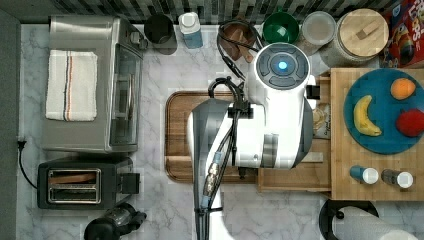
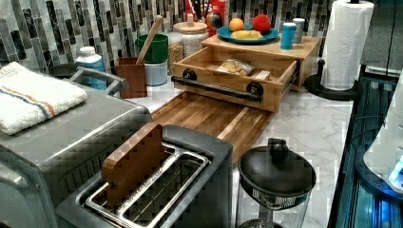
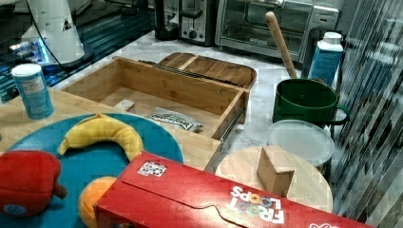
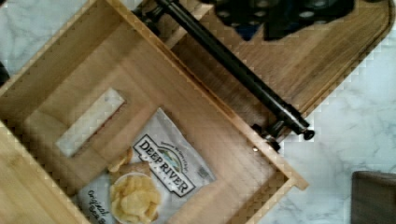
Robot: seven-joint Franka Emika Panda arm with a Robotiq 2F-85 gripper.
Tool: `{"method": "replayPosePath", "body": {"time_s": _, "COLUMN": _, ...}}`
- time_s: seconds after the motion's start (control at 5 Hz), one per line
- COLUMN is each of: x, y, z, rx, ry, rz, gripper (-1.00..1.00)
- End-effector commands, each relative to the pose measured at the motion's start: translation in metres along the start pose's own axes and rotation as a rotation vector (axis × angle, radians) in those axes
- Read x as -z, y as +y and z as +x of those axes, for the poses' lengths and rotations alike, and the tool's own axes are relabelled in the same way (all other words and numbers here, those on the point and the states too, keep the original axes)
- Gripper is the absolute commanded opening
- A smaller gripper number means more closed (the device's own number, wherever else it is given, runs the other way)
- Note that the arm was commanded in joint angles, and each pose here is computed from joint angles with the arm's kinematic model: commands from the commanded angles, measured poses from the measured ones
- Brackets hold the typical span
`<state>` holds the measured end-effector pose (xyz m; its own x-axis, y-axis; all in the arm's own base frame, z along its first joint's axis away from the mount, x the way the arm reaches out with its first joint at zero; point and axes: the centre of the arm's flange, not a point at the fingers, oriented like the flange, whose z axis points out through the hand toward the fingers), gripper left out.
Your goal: Close the drawer.
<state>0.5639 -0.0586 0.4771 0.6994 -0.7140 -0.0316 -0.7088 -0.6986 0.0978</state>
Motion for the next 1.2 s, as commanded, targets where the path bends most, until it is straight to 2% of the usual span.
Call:
{"method": "replayPosePath", "body": {"time_s": 0.2, "x": 0.003, "y": -0.018, "z": -0.019, "rx": 0.118, "ry": -0.039, "rz": 0.059, "gripper": 1.00}}
{"method": "replayPosePath", "body": {"time_s": 0.6, "x": -0.011, "y": -0.043, "z": -0.060, "rx": 0.351, "ry": -0.020, "rz": 0.043, "gripper": 1.00}}
{"method": "replayPosePath", "body": {"time_s": 0.8, "x": -0.019, "y": -0.046, "z": -0.067, "rx": 0.541, "ry": -0.043, "rz": 0.039, "gripper": 1.00}}
{"method": "replayPosePath", "body": {"time_s": 1.0, "x": -0.025, "y": -0.052, "z": -0.080, "rx": 0.662, "ry": -0.045, "rz": 0.011, "gripper": 1.00}}
{"method": "replayPosePath", "body": {"time_s": 1.2, "x": -0.039, "y": -0.059, "z": -0.098, "rx": 0.715, "ry": -0.010, "rz": -0.010, "gripper": 0.73}}
